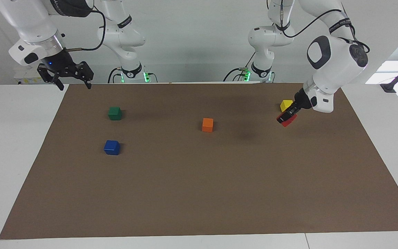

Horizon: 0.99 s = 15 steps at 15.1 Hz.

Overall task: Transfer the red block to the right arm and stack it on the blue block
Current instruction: 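Lift the red cube with the left gripper while the right gripper approaches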

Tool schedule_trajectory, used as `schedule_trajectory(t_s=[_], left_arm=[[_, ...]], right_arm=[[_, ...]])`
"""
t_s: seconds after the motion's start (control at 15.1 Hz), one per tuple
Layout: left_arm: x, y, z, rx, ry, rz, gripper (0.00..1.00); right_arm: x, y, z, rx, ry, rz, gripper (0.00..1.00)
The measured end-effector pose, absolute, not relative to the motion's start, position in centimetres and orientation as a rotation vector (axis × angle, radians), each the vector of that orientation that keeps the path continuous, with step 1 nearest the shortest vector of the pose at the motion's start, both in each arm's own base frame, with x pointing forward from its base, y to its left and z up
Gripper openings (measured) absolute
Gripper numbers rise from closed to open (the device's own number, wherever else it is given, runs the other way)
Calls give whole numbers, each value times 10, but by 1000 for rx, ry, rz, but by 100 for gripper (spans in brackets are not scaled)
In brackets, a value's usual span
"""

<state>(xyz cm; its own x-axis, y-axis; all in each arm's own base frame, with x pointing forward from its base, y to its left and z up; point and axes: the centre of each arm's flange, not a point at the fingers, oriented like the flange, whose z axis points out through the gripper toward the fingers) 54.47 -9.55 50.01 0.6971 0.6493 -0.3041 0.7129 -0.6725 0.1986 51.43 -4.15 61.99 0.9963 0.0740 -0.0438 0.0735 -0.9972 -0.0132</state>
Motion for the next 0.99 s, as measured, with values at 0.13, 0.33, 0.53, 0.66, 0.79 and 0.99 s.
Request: schedule_trajectory(t_s=[0.13,0.33,0.53,0.66,0.79,0.99], left_arm=[[534,-126,522,2451,1192,-369,55],[516,-176,540,2305,1344,-483,55],[505,-222,549,2147,1428,-577,55],[500,-243,550,2080,1449,-606,55],[495,-258,549,2027,1449,-646,55],[489,-274,544,1991,1457,-661,55]], right_arm=[[509,-44,613,-3055,-123,79,100],[499,-58,591,-2905,-141,99,100],[492,-78,554,-2723,-163,101,100],[488,-77,532,-2592,-138,99,100],[485,-77,507,-2467,-156,92,100],[484,-81,466,-2304,-179,98,100]])
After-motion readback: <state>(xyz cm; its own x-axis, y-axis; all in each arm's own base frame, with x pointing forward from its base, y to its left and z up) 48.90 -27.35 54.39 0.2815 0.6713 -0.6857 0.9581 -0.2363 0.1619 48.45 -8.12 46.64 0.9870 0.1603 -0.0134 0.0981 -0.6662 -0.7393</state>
